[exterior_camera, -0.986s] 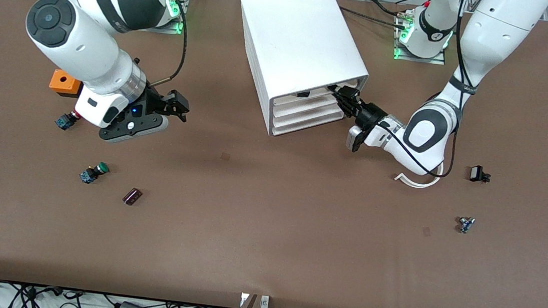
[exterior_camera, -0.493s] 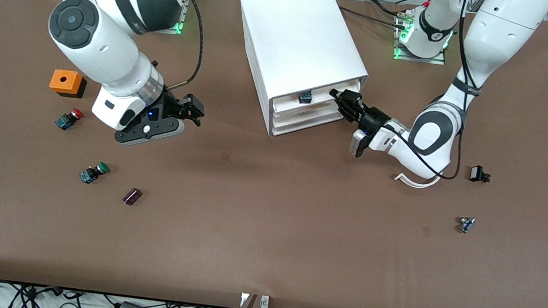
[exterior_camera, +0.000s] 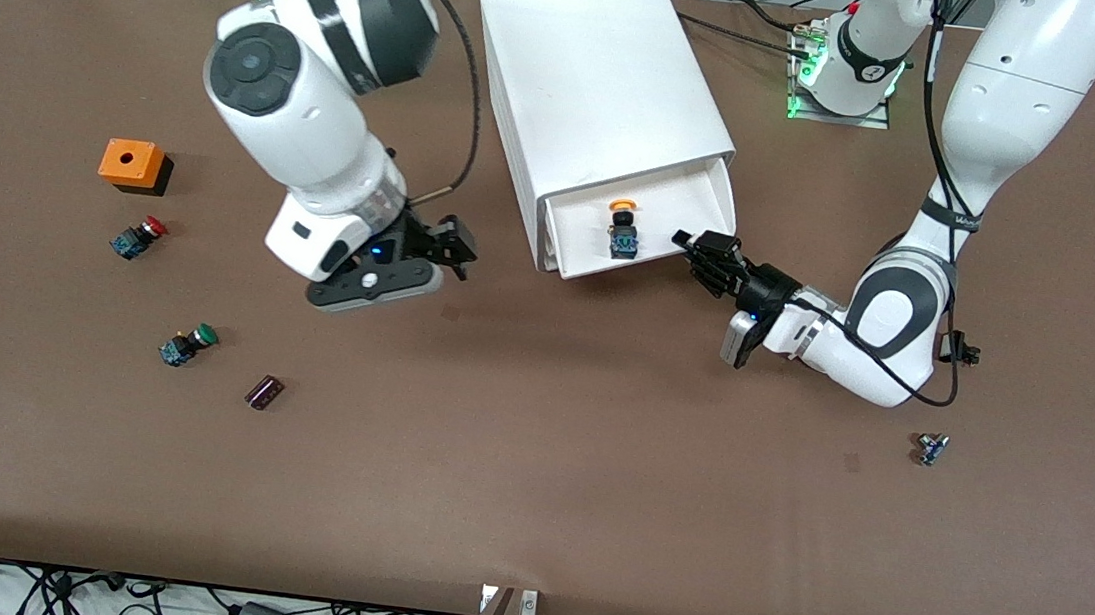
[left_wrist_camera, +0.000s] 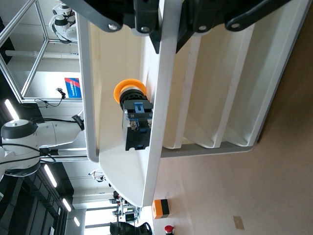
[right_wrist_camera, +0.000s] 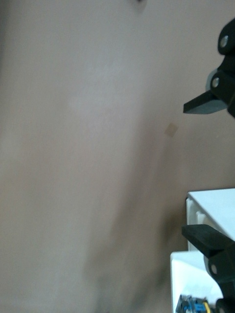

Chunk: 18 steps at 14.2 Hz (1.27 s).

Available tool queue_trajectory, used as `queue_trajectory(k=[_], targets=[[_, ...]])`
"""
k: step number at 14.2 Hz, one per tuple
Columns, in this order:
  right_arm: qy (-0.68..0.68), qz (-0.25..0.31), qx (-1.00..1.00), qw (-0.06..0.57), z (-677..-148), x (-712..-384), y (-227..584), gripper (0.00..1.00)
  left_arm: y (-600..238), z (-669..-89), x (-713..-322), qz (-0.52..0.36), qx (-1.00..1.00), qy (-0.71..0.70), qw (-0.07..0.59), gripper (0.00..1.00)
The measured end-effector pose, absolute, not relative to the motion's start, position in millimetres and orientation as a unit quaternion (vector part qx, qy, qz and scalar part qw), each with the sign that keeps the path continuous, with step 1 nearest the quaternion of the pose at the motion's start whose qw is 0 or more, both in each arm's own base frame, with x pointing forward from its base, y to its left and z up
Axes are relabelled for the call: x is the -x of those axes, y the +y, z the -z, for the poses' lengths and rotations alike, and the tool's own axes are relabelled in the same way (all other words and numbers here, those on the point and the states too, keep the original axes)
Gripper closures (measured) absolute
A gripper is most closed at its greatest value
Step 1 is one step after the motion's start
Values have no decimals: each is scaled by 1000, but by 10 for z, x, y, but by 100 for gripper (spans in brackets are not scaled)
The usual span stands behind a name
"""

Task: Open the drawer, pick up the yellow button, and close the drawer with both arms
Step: 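Lower the right gripper into the drawer while the left gripper withdraws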

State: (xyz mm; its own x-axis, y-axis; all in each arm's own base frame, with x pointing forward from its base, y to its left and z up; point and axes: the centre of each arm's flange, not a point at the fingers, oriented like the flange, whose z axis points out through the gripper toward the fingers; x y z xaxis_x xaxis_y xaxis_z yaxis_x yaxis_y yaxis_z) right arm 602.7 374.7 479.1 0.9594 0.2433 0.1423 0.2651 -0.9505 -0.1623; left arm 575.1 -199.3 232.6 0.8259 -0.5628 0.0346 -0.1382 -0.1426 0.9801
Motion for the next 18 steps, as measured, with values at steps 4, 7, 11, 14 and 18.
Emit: queue_trajectory(k=[4, 7, 11, 14, 18], targets=[[-141, 75, 982, 103, -4805, -5837, 4250, 0, -1874, -2333, -5865, 166, -747, -229, 602, 43], [-159, 83, 977, 111, -4922, -5653, 4537, 0, -1599, -2684, -6031, 211, -777, -204, 556, 15], [-180, 89, 972, 121, -4806, -5430, 5041, 0, -1299, -3507, -6262, 256, -862, -162, 406, 0], [-187, 83, 971, 124, -4560, -5261, 5454, 0, -1211, -3885, -6305, 257, -909, -164, 284, 0], [-194, 73, 971, 120, -4282, -5086, 5798, 0, -940, -4304, -6311, 238, -944, -178, 144, 0]])
